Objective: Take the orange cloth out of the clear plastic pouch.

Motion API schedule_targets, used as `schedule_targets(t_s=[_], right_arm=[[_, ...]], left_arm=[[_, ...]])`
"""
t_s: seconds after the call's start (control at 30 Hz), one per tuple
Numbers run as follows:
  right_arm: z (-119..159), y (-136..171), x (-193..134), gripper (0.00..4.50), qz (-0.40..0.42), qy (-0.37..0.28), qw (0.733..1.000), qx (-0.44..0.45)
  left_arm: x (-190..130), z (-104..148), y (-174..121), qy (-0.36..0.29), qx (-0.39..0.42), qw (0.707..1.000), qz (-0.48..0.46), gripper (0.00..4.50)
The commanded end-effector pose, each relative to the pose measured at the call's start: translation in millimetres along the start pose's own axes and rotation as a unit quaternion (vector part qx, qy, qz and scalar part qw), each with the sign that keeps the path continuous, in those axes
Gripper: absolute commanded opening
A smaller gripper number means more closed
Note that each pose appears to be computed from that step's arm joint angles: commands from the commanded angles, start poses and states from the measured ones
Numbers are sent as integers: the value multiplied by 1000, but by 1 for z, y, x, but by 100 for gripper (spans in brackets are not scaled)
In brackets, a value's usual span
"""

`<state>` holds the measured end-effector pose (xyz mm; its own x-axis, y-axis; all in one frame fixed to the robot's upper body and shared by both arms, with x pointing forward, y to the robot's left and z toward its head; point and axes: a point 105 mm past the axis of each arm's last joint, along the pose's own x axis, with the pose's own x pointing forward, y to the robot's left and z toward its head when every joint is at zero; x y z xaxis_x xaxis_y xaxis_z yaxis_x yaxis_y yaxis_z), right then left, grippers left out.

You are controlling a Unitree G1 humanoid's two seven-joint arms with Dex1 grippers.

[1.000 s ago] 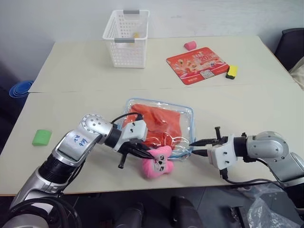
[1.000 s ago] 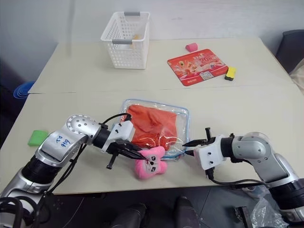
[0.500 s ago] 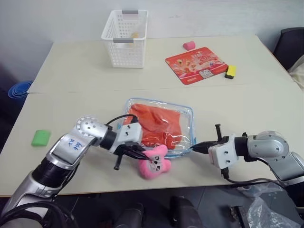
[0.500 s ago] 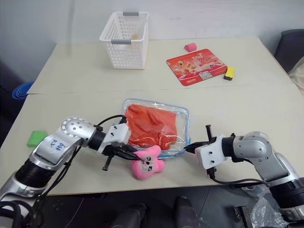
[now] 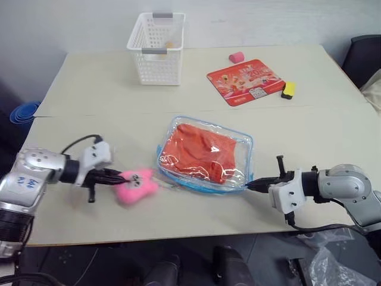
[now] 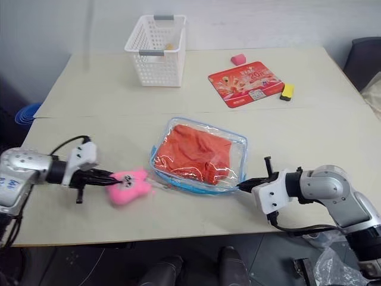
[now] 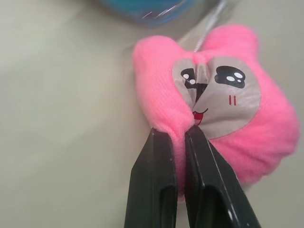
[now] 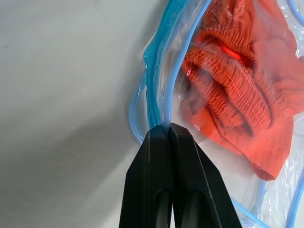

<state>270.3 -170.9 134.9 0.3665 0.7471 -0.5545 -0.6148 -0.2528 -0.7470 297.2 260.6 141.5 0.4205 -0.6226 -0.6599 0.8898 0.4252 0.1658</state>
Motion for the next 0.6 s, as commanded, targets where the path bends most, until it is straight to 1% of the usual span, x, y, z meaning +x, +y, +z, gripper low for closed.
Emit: schedule_targets(t_s=[0.03,0.13,0.27,0.37,0.43,0.5,0.53,0.6], right_arm=[[0,-11,-10,2,-14,2,999,-29],[2,-13,-9,2,-15,-8,999,-35],[-1,-13,-8,2,-12,-9,999,-44],[0,-16,-6,2,-21,-18,999,-34],[0,-18,-4,2,-21,-20,999,-25],[0,-20,-3,45,-27,-22,999,-11],[1,-20,-3,66,-27,-23,999,-4],[1,-18,-4,130,-22,-23,1000,1]], left_arm=[[-42,-22,26,28,-28,996,82,0],[-52,-20,29,11,-36,995,89,0],[-60,-25,36,19,-35,992,116,0],[-54,-18,31,-9,-48,994,98,0],[-43,-11,23,-22,-44,996,74,0],[-32,0,15,-45,-49,996,52,0],[-28,5,11,-57,-54,996,44,30],[-22,11,4,-68,-55,996,28,91]])
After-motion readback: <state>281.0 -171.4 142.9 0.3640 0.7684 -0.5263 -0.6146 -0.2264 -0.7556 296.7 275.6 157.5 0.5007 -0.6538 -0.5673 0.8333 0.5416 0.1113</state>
